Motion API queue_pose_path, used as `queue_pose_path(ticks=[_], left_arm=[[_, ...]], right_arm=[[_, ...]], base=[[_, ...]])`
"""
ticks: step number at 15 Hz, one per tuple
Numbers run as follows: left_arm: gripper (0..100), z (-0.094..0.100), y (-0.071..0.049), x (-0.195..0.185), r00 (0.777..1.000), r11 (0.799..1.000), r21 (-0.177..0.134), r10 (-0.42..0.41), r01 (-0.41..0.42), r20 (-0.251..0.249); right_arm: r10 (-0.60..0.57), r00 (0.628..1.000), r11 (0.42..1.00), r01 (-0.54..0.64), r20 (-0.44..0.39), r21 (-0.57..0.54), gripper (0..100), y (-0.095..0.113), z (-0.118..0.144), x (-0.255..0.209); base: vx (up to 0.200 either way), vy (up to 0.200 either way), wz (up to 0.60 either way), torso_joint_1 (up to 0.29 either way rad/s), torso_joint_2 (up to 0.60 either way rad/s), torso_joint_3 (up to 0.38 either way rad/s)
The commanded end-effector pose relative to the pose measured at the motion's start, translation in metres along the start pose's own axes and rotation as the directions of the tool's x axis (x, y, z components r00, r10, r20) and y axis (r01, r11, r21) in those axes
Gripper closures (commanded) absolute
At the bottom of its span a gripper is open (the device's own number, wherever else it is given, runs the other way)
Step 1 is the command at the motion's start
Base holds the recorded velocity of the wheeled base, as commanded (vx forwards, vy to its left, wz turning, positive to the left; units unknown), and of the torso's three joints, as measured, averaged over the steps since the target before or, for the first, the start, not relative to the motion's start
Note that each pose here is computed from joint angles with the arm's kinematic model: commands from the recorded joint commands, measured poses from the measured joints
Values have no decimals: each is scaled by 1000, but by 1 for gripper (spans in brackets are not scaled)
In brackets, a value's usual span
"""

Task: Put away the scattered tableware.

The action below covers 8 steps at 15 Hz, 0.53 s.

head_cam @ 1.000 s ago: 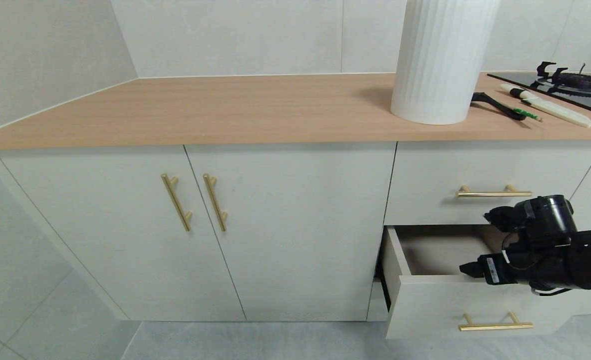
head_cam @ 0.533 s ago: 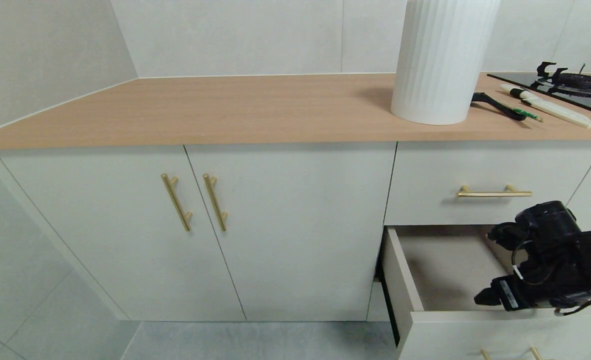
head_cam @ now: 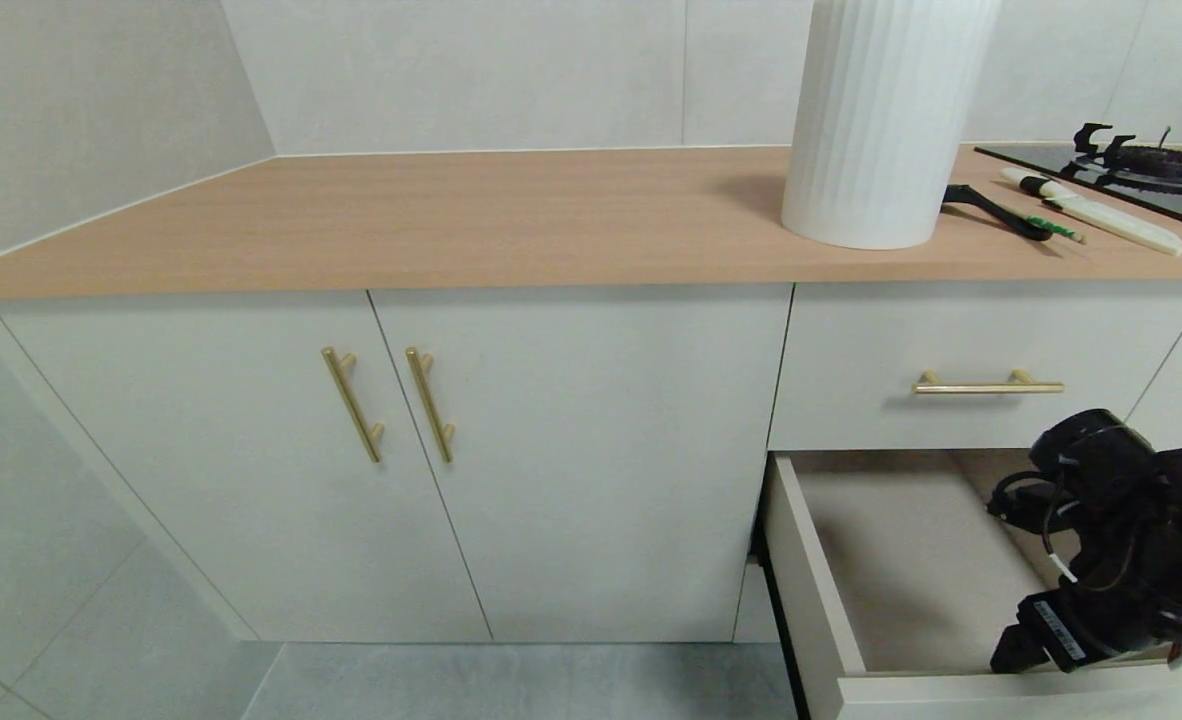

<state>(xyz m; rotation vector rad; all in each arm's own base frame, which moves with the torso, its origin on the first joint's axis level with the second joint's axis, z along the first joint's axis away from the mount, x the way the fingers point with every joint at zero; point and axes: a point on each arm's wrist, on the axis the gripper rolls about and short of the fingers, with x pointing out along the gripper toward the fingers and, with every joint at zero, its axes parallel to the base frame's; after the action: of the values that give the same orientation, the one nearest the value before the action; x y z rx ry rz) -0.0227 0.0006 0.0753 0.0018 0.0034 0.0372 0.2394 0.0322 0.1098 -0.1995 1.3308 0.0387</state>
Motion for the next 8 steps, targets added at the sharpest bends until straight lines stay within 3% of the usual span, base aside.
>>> queue_pose_path(ticks=[1,3,8], left_arm=[[0,0,0,0,1000,1000,0,1,-1,-1],[0,0,0,0,1000,1000,0,1,-1,-1],[0,0,0,0,1000,1000,0,1,-1,-1]], right_arm=[[2,999,1000,-3,-33,-12,0,2,-4,0],[3,992,1000,-6,-127,-23,0,2,-17,3],[-31,981,996,14,-192,-89,0,14,-33,10]], base=[[0,0,0,0,0,0],[0,0,0,0,0,0],[0,0,0,0,0,0]])
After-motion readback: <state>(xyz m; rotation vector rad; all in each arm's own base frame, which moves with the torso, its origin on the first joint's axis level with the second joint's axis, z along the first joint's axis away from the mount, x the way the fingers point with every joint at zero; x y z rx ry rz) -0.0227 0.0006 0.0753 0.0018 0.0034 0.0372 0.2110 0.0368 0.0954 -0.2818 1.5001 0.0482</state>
